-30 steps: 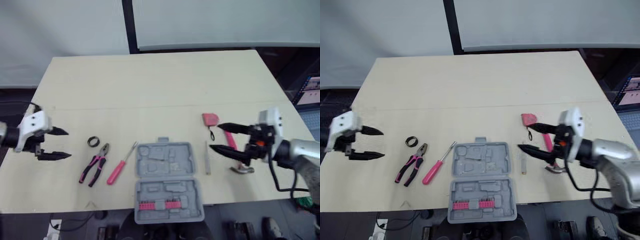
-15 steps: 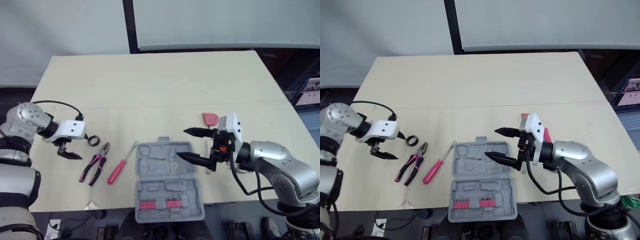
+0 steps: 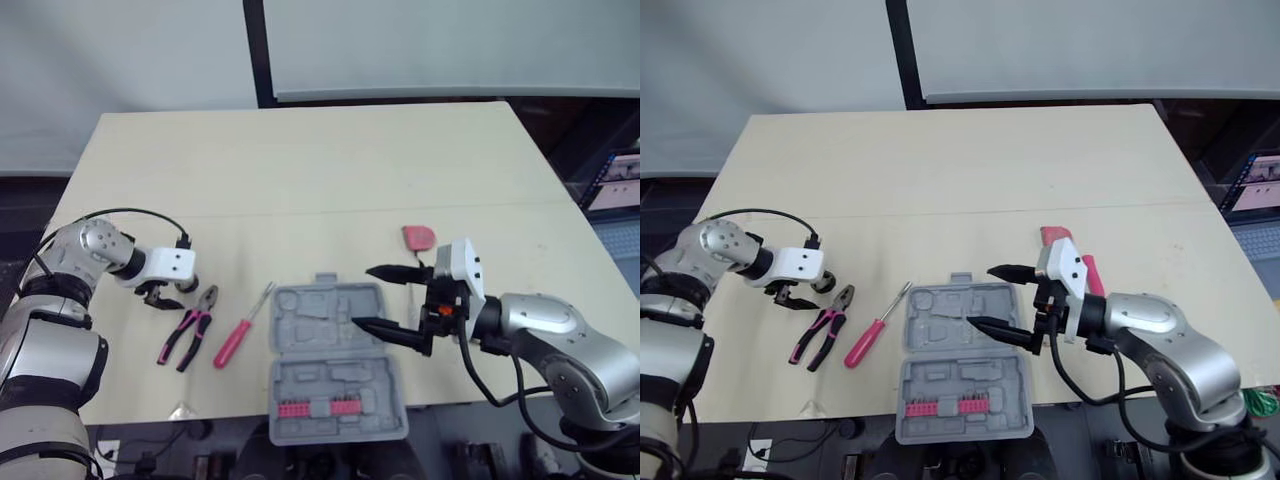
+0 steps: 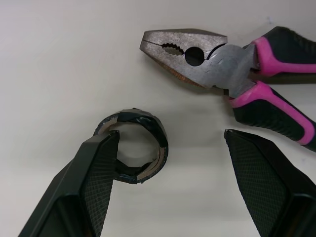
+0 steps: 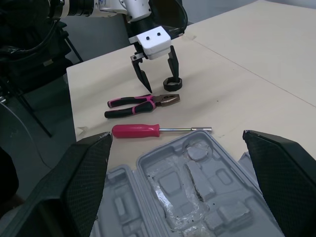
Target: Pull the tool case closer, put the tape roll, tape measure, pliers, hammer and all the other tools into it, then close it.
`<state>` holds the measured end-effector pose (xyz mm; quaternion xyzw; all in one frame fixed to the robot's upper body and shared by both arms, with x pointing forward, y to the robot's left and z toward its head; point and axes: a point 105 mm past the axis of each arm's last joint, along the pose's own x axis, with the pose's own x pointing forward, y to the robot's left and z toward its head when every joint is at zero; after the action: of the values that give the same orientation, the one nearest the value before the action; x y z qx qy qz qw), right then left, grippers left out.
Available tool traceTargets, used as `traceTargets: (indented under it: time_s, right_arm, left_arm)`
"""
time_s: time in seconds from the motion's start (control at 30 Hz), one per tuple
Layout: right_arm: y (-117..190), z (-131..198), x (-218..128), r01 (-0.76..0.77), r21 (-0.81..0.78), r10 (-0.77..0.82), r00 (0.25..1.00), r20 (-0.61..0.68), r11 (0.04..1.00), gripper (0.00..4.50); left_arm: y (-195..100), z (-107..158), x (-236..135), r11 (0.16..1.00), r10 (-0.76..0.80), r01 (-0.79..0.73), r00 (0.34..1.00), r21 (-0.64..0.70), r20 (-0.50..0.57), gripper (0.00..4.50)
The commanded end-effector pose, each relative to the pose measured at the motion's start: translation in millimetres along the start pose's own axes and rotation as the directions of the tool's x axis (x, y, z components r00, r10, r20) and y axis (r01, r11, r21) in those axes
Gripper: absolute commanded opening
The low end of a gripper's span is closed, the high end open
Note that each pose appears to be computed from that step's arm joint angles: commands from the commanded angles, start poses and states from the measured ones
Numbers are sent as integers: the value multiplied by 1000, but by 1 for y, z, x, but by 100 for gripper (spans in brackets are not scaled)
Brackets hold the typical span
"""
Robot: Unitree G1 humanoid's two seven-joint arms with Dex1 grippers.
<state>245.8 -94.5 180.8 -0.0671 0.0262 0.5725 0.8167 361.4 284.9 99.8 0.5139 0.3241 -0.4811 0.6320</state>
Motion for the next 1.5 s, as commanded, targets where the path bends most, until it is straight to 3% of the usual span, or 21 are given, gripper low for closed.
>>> traceTargets:
  time_s: [0.03, 0.23, 0.33, 0.5, 0.53, 0.7, 0.83, 0.9, 1.0, 1.2, 1.5]
  right_arm:
    - [1, 12, -4, 8, -50, -6, 1000, 23, 999, 450]
    - [0, 15, -3, 5, -56, -3, 1000, 27, 998, 450]
    - [0, 15, -3, 5, -58, -3, 1000, 25, 998, 450]
    - [3, 15, -3, -5, -62, 7, 1000, 24, 998, 450]
    - [3, 15, -3, -8, -63, 10, 1000, 23, 998, 450]
    - [6, 15, -3, -24, -70, 25, 1000, 14, 997, 450]
    - [8, 5, -10, -44, -73, 41, 998, -36, 996, 450]
    - [9, 0, -14, -46, -66, 42, 997, -57, 997, 450]
    - [9, -13, -25, -36, -60, 29, 993, -112, 998, 450]
    - [4, -24, -51, 24, -48, -32, 987, -158, 999, 450]
    - [2, -33, -93, 122, -34, -127, 962, -241, 992, 450]
  left_arm:
    - [3, -4, 0, 999, 28, -29, 999, -18, -27, 369]
    - [3, -6, 10, 998, 42, -44, 998, -37, -49, 369]
    - [5, -4, 15, 995, 73, -75, 997, -64, -33, 289]
    - [7, -4, 9, 990, 90, -89, 996, -110, 4, 34]
    - [9, -4, 5, 987, 101, -99, 995, -123, 13, 5]
    - [25, 8, -28, 979, 102, -82, 990, -188, 98, 5]
    - [17, 34, -57, 966, -124, 169, 966, -193, 225, 5]
    - [18, 49, -59, 962, -158, 209, 952, -179, 262, 5]
    - [11, 93, -58, 948, -243, 296, 910, -116, 337, 5]
    - [-13, 144, -49, 875, -407, 473, 830, -97, 381, 5]
    - [-33, 178, -15, 789, -528, 600, 773, -135, 351, 5]
